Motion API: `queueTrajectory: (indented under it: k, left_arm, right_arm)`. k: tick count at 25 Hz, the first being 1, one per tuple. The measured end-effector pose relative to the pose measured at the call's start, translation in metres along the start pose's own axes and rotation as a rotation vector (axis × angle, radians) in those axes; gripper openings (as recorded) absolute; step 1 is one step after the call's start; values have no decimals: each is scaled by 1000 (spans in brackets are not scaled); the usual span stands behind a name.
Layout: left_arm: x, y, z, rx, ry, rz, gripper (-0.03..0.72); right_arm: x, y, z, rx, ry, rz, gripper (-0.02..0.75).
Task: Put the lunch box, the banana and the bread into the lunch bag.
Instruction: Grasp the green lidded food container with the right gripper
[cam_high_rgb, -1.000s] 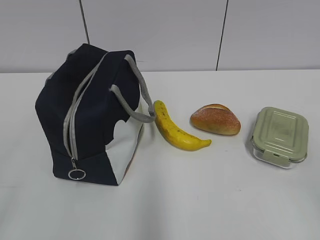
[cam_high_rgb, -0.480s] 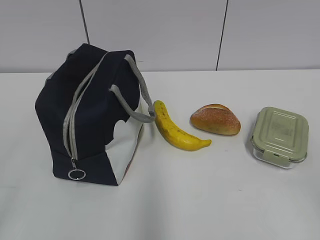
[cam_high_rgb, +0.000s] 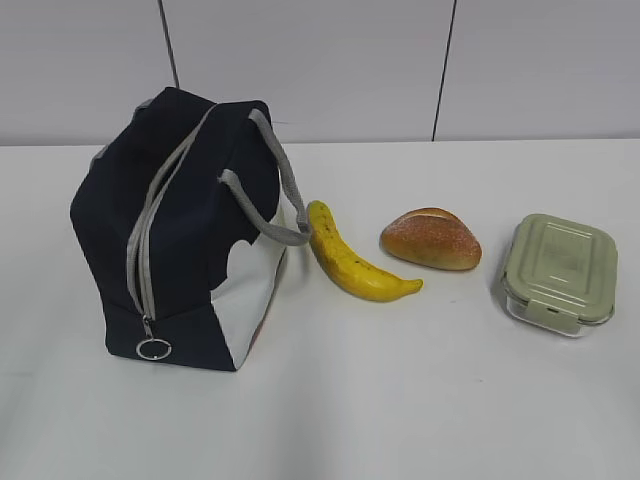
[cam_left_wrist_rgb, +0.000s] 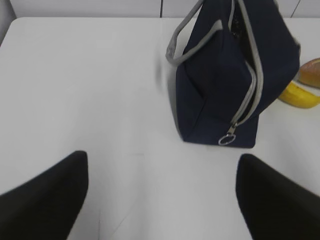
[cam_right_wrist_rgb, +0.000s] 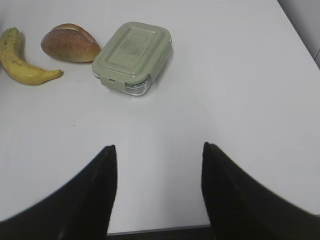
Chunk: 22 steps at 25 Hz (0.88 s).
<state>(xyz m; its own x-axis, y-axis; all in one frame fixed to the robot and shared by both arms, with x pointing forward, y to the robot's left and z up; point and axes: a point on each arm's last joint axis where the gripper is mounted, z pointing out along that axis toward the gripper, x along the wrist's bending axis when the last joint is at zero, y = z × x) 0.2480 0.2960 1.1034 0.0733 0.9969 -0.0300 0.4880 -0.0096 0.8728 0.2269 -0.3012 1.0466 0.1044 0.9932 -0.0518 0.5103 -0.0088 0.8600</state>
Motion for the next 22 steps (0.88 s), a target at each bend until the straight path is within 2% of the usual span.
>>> queueTrajectory:
  k: [6,12,15,22]
  left_arm:
    - [-6,60,19,5,-71,-53,585]
    - [-17,114,63,145,-215,-103,584]
    - [-19,137,91,223,-256,-124,577]
    - [-29,166,167,391,-316,-85,541]
  right_arm:
    - [0,0,0,0,0,0,404]
    - [0,0,0,0,0,0,404]
    - [0,0,0,0,0,0,404]
    - [0,0,0,0,0,0,404]
